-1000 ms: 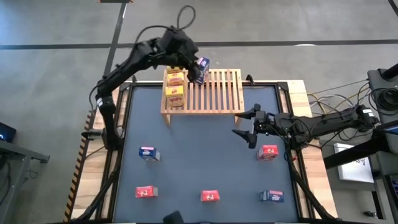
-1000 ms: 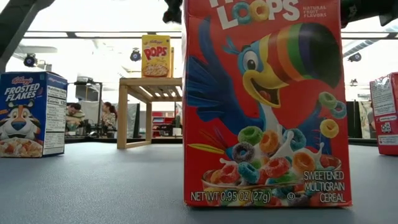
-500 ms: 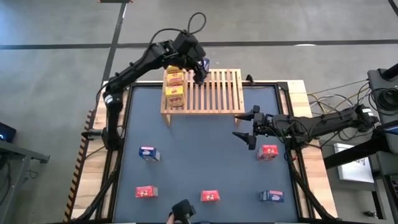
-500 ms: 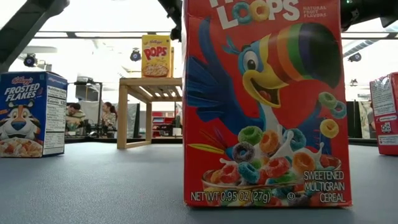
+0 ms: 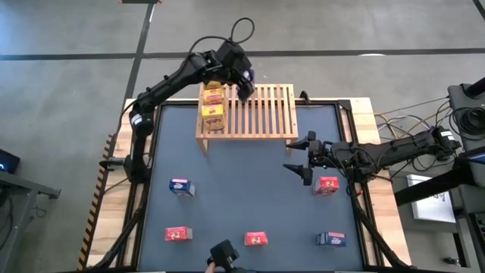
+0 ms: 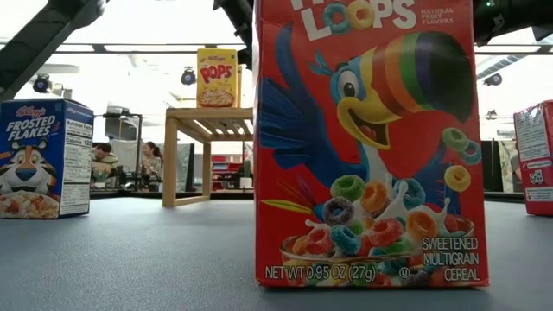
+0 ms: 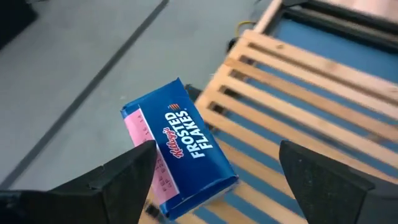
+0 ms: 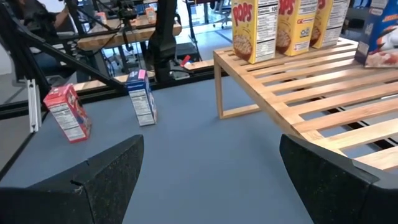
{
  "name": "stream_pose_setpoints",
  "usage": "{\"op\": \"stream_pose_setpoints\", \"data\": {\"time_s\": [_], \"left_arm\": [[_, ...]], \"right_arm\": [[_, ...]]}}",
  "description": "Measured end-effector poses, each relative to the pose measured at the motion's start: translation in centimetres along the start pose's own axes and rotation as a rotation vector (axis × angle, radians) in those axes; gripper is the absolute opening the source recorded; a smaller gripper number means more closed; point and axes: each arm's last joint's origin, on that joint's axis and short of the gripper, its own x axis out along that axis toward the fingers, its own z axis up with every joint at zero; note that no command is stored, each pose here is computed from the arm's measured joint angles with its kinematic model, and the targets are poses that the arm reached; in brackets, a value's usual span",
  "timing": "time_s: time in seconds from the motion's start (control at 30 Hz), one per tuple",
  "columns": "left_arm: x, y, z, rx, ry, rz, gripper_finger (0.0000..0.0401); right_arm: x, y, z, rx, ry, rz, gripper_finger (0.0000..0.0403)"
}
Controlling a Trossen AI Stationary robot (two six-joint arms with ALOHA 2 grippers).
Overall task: Stack cereal on shelf
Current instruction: Put the top right blue cereal box on the shelf
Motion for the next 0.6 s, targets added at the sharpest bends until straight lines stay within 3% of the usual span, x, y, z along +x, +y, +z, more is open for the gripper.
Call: {"op": "stream_pose_setpoints", "data": {"time_s": [0.1, 0.6], "left_arm": [[-0.1, -0.2, 0.0, 0.000, -0.004, -0.055, 0.0312], [-2.0, -0.1, 0.7, -0.002, -0.040, -0.061, 0.0301]], "right_arm": [[0.0, 0.0, 0.0, 0.000, -0.001, 0.000, 0.0365], [0.0, 0.0, 0.0, -0.001, -0.001, -0.001, 0.0365]]}}
